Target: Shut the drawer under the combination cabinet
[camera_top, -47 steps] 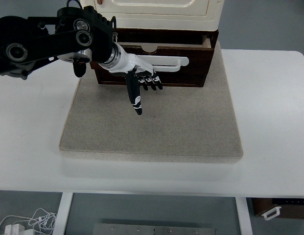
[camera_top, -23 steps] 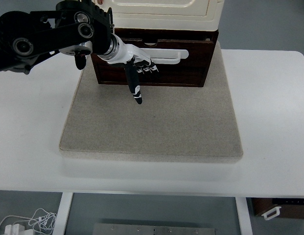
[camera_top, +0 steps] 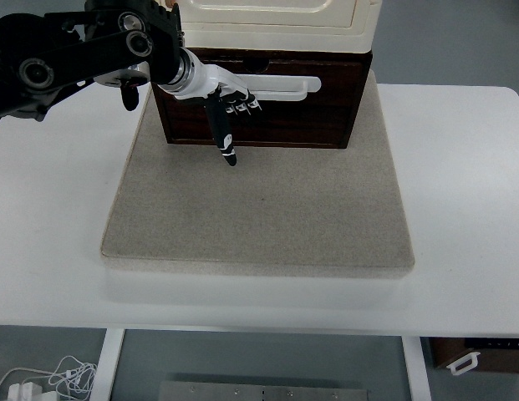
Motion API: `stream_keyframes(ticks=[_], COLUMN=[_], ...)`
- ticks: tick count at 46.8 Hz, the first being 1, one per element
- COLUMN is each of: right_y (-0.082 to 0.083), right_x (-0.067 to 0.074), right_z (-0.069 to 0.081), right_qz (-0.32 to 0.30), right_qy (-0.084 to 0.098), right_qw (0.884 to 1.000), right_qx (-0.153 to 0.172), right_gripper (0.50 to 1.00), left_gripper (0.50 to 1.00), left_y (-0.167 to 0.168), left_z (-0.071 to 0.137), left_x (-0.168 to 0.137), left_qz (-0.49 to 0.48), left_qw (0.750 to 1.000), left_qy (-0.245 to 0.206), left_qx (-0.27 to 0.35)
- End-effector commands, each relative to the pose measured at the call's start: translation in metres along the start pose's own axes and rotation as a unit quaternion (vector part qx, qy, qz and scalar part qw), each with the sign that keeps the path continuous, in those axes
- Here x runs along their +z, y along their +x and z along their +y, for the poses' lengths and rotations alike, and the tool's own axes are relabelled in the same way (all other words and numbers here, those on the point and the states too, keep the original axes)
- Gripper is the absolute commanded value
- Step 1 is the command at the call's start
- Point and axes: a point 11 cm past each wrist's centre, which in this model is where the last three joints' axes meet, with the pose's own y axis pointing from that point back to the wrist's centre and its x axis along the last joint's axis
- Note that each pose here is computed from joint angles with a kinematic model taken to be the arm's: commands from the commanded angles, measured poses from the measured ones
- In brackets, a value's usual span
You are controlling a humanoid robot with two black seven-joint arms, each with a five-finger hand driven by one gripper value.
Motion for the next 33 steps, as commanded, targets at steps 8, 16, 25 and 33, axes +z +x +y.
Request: stream_keyframes(ticks=[8, 16, 25, 33], right_y=[0.000, 0.000, 0.001, 0.000], right_x=[0.000, 0.000, 0.000, 0.000], right_z=[0.000, 0.000, 0.000, 0.000], right_qz=[0.000, 0.000, -0.001, -0.001], right_qy=[0.000, 0.000, 0.000, 0.000], right_qw=[1.000, 1.000, 1.000, 1.000], right_qx=[0.000, 0.000, 0.001, 0.000], right_gripper=[0.952, 0.952, 0.952, 0.952], left_gripper=[0.984, 0.990, 0.994, 0.996], left_y=[0.002, 0.000, -0.010, -0.023], left_z=[0.000, 0.001, 0.000, 0.008], left_x=[-0.003, -0.001, 0.006, 0.036], left_qz=[0.004, 0.002, -0.006, -0.009], left_qw=[1.000, 1.000, 0.999, 0.993], left_qy=[-0.001, -0.005, -0.025, -0.102], left_qx=[0.000, -0.005, -0.030, -0.057])
